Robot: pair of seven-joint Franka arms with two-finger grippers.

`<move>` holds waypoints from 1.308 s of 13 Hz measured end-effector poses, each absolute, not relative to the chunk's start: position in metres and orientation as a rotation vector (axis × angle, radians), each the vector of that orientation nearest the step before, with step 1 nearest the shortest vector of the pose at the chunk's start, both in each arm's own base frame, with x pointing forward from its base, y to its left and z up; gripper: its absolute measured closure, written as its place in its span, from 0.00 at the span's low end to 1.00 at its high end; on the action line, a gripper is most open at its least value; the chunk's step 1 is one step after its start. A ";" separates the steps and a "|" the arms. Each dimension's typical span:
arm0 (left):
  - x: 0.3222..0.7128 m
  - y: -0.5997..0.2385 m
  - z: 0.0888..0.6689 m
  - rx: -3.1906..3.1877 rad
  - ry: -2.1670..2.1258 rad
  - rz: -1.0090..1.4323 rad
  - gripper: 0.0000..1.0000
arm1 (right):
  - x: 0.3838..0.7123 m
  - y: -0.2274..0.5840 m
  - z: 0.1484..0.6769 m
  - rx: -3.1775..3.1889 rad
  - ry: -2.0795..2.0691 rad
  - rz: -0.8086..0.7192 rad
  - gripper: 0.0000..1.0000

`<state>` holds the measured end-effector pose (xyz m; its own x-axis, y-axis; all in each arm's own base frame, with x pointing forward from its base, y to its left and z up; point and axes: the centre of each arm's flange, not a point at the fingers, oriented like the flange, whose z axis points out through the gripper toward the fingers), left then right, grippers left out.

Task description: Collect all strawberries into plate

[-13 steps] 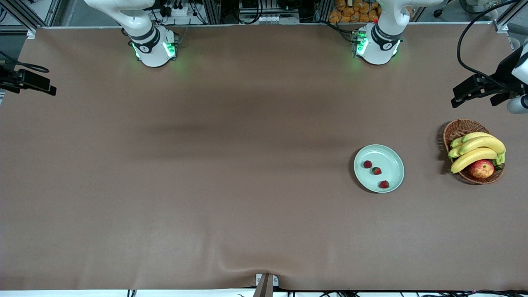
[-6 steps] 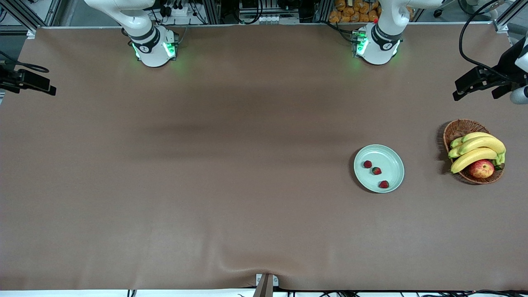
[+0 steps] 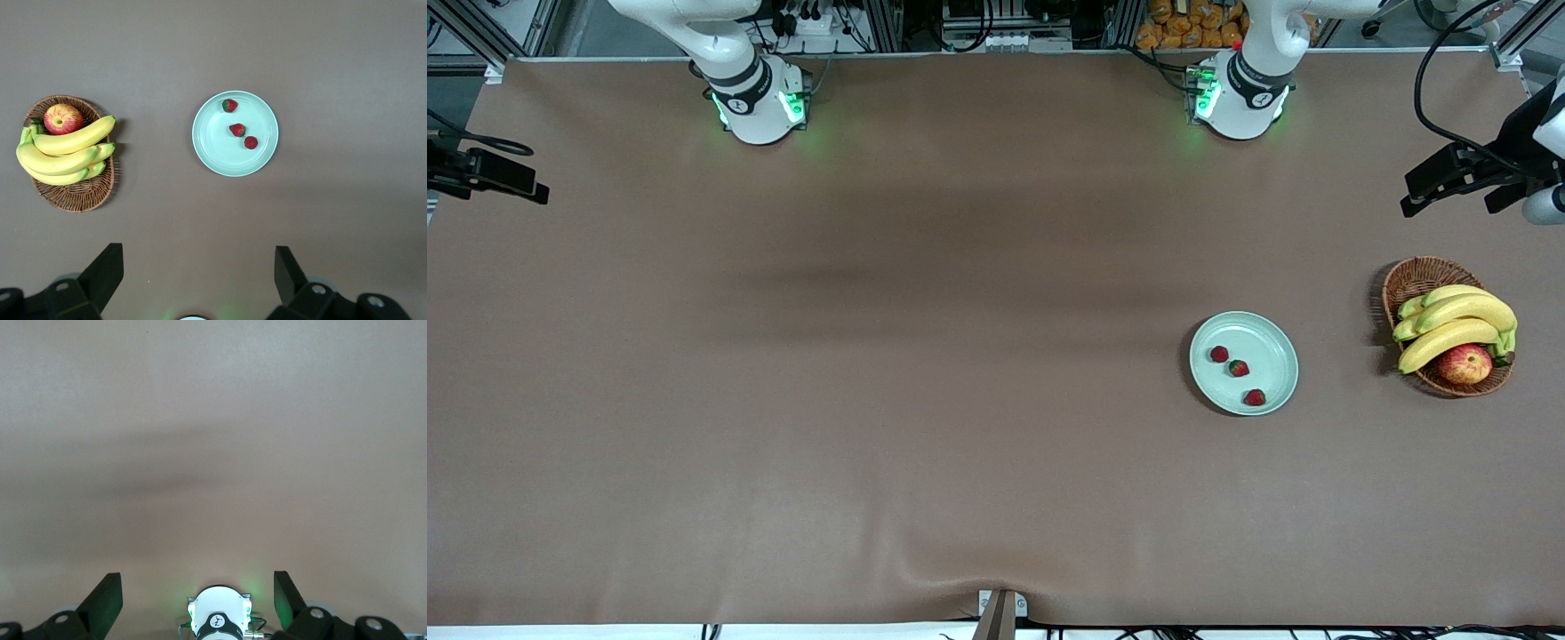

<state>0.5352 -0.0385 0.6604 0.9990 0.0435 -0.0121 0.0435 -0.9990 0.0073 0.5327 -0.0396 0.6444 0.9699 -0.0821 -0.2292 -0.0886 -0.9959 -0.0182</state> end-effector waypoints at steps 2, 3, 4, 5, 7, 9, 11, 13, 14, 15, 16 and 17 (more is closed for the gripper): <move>0.535 -0.037 0.660 3.133 0.073 -0.019 0.00 | 0.531 -0.041 0.644 -3.087 0.138 0.379 0.00; 0.535 -0.035 0.660 3.133 0.077 -0.019 0.00 | 0.530 -0.042 0.643 -3.085 0.144 0.387 0.00; 0.536 -0.034 0.661 3.133 0.081 -0.016 0.00 | 0.529 -0.044 0.643 -3.084 0.149 0.392 0.00; 0.536 -0.033 0.663 3.132 0.084 -0.008 0.00 | 0.529 -0.045 0.643 -3.083 0.153 0.397 0.00; 0.535 -0.033 0.667 3.131 0.084 0.006 0.00 | 0.529 -0.045 0.643 -3.083 0.153 0.399 0.00; 0.535 -0.033 0.667 3.131 0.084 0.006 0.00 | 0.529 -0.045 0.643 -3.083 0.151 0.400 0.00; 0.535 -0.033 0.668 3.131 0.084 0.007 0.00 | 0.529 -0.044 0.643 -3.083 0.150 0.400 0.00; 0.535 -0.033 0.668 3.131 0.084 0.007 0.00 | 0.529 -0.044 0.643 -3.083 0.148 0.399 0.00; 0.535 -0.033 0.668 3.131 0.083 0.007 0.00 | 0.529 -0.043 0.643 -3.084 0.145 0.398 0.00; 0.535 -0.034 0.668 3.131 0.081 0.007 0.00 | 0.529 -0.041 0.643 -3.085 0.142 0.397 0.00; 0.535 -0.034 0.668 3.131 0.081 0.007 0.00 | 0.530 -0.040 0.643 -3.085 0.138 0.395 0.00; 0.535 -0.034 0.668 3.131 0.081 0.007 0.00 | 0.530 -0.039 0.643 -3.086 0.136 0.393 0.00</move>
